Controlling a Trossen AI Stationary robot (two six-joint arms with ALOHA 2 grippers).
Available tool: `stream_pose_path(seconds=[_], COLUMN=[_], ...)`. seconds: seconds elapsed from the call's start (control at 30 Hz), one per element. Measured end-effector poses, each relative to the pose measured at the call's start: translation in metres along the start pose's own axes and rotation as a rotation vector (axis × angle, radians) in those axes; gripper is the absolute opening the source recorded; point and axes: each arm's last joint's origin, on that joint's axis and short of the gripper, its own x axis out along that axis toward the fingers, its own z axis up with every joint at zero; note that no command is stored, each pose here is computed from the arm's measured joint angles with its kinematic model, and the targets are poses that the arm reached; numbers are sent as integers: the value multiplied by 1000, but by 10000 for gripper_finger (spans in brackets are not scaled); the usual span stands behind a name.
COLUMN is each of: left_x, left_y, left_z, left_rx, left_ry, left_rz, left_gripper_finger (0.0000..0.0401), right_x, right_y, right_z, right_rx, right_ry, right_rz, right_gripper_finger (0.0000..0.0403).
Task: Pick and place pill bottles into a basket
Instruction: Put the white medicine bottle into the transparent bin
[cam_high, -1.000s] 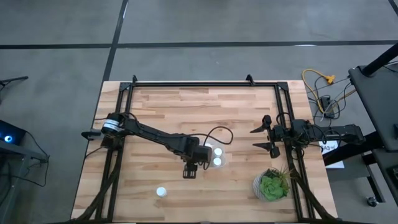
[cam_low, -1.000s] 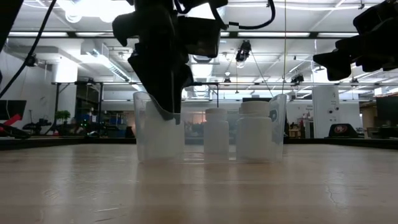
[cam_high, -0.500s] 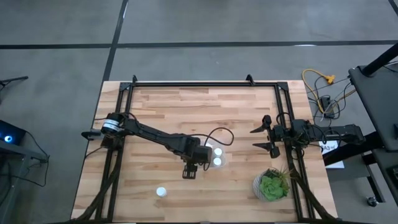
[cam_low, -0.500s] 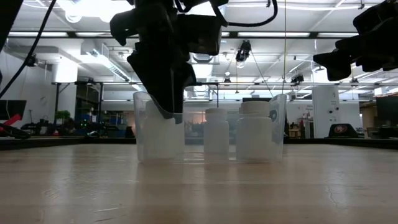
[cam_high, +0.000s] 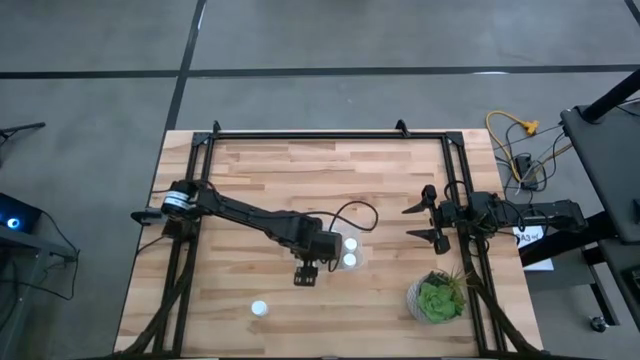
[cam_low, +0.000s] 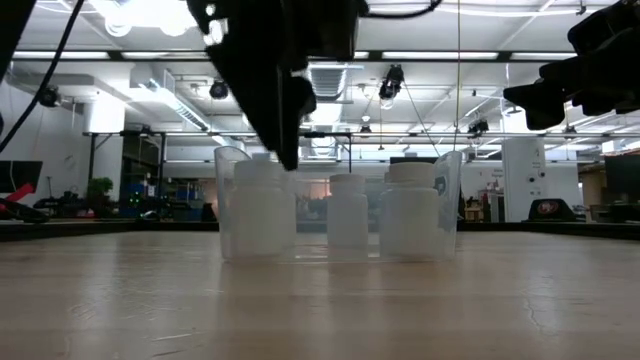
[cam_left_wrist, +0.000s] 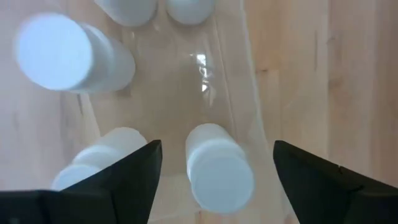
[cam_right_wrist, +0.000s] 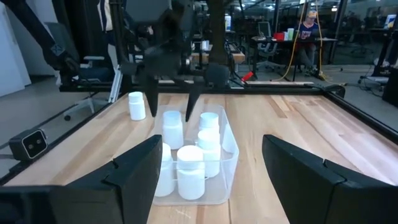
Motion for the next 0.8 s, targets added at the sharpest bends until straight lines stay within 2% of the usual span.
stream_pose_path(seconds=[0.1,0.3,0.43,0.57,0.8], left_x=[-17,-67,-98,-123,-141], left_y=[-2,-8,-23,-45,-80], left_z=[6,9,-3,-18,-45], left_rx=[-11,-142,-195,-173,-145], left_ry=[-47,-185,-254,-307,-288], left_rz=[-6,-39,-38,-63,-67], left_gripper_finger=[290,290,290,290,290], right_x=[0,0,0,0,0], right_y=[0,0,0,0,0], right_z=[0,0,0,0,0], right_rx=[-9,-8,0,-8,-8], right_ry=[0,-1,1,0,0], right_rz=[0,-1,0,0,-1], right_gripper_finger=[265,265,265,265,265])
